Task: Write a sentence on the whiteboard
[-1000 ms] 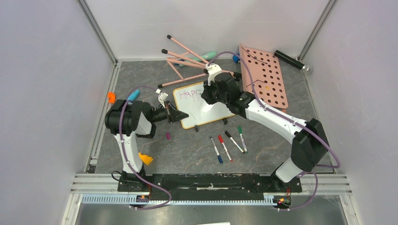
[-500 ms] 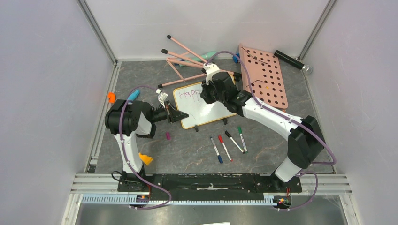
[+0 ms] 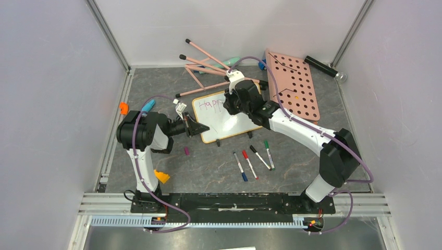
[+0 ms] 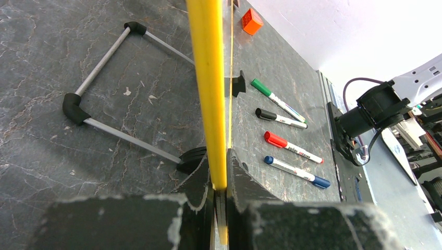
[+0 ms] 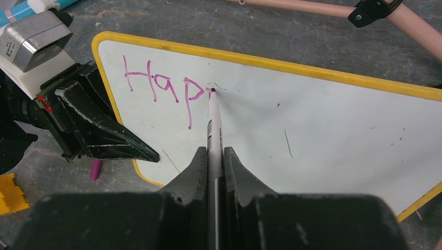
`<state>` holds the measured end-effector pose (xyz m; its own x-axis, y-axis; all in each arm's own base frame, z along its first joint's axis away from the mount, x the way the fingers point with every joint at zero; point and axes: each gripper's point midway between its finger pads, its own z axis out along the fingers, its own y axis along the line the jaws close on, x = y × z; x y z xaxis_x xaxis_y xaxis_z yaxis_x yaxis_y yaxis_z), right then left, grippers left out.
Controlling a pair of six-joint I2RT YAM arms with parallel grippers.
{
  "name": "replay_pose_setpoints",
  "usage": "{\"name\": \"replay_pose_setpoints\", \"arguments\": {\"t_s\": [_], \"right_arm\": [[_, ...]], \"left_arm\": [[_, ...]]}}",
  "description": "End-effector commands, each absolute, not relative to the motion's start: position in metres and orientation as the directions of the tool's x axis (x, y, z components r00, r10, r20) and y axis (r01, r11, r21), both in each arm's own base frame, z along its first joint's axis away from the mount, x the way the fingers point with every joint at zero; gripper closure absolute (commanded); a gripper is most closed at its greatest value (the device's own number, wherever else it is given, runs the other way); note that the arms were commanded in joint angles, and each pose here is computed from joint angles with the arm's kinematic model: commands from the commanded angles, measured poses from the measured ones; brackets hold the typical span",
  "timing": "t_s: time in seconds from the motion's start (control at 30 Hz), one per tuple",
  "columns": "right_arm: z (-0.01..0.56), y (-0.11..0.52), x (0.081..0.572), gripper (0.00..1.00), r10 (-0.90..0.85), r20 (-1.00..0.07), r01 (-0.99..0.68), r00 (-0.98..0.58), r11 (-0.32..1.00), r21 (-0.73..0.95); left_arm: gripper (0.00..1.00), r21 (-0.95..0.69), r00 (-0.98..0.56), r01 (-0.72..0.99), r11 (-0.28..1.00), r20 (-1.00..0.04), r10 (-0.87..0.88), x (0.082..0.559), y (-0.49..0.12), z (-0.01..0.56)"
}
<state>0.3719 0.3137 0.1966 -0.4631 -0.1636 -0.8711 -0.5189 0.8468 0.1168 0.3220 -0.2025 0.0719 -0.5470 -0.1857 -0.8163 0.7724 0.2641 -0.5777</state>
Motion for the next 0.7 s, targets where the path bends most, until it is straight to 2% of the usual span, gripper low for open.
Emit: {"name": "replay_pose_setpoints", "arguments": {"t_s": [0.0,0.3,0.67], "right_arm": [[0.212,0.3,0.385,1.0,-0.142,-0.891,-0.458,-0.432,0.885,0.081],[0.208,0.288,0.382,1.0,-0.144,-0.887,-0.437,-0.439,0.897,0.071],[0.196,0.292,0.37,1.0,-0.17,-0.87,-0.487,-0.463,0.869,0.089]], "left_arm": [[0.92,-0.421,-0.394,0.85,0.317,-0.907,-0.146,0.329,-0.2,0.062],[0.92,-0.422,-0.395,0.849,0.318,-0.907,-0.146,0.329,-0.2,0.061],[0.92,-0.42,-0.394,0.851,0.316,-0.907,-0.145,0.329,-0.2,0.062]]}}
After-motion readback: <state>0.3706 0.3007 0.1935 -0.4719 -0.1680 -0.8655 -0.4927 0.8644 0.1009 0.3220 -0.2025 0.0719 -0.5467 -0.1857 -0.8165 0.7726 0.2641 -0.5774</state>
